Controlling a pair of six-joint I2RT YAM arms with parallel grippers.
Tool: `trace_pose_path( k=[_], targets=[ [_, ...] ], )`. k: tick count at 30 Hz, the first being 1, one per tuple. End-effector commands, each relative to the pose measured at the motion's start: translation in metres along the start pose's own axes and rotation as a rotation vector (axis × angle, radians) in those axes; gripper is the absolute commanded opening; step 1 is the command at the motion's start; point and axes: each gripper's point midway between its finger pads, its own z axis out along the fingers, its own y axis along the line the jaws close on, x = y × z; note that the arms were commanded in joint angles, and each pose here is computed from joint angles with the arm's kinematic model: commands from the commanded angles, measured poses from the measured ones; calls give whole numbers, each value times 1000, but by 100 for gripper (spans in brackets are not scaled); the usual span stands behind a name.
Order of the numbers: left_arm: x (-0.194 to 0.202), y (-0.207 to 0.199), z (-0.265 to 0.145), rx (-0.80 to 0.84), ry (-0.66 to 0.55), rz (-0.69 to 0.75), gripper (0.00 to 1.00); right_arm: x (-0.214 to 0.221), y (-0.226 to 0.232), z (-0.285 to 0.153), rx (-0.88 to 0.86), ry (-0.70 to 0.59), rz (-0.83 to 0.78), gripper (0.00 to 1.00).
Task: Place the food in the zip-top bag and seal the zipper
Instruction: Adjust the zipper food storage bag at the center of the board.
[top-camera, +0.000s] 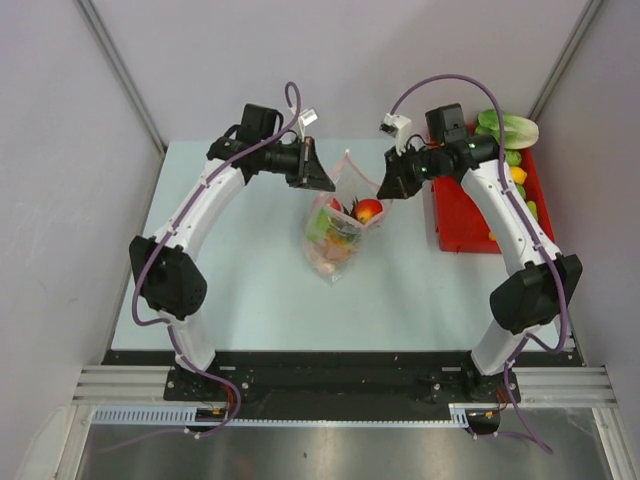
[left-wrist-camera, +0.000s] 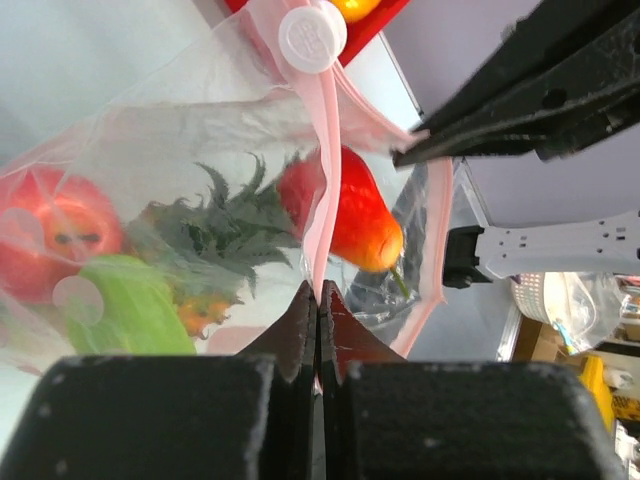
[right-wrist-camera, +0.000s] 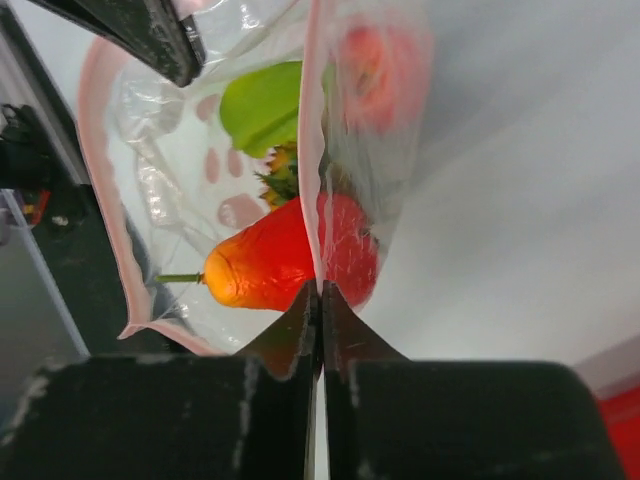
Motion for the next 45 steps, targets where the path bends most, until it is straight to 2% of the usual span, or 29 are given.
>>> trace_pose_path(
  k=[1, 2, 3, 4, 5, 6, 8, 13, 18, 21, 25, 28, 32, 34, 39, 42, 45],
  targets=[
    [-36, -35, -26, -40, -100, 188, 1, -28, 42, -20, -151, -93, 32, 0],
    [-36, -34, -24, -52, -81, 186, 1, -42, 63, -37, -177, -150, 114, 0],
    [-41, -38, -25, -53, -82, 223, 1, -67, 74, -45, -213, -251, 90, 0],
    [-51, -61, -31, -26, -105, 285, 1, -63, 87, -41, -249, -261, 132, 0],
    [-44, -65, -30, -19, -72, 287, 2, -71, 110, -53, -286, -302, 201, 0],
    [-41, -67, -24, -5, -51, 292, 4, -84, 117, -54, -286, -371, 160, 0],
    [-28, -80, -16, 29, -7, 319, 5, -69, 135, -30, -305, -336, 186, 0],
    [5, -79, 3, 43, 104, 335, 8, -46, 111, 5, -192, -264, 369, 0],
    [26, -67, 11, 71, 145, 284, 18, -40, 97, 15, -130, -288, 410, 0],
    [31, -60, 12, 59, 143, 297, 27, -28, 91, 23, -90, -260, 418, 0],
    [28, -57, -2, 57, 136, 306, 34, -21, 87, 12, -48, -272, 390, 0],
    [32, -57, -12, 34, 133, 373, 36, -21, 97, -6, -55, -302, 322, 0],
    [45, -60, -20, 42, 162, 406, 46, -9, 109, -25, -42, -308, 189, 0],
    [51, -60, -21, 37, 187, 394, 48, -4, 114, -34, -36, -311, 113, 0],
    [42, -92, -45, 93, 147, 567, 50, 12, 115, -38, -13, -271, 61, 0],
    [39, -106, -53, 57, 126, 672, 46, 15, 115, -38, -7, -263, 57, 0],
    [42, -117, -55, 32, 117, 700, 44, 11, 119, -40, -16, -281, 55, 0]
  ],
)
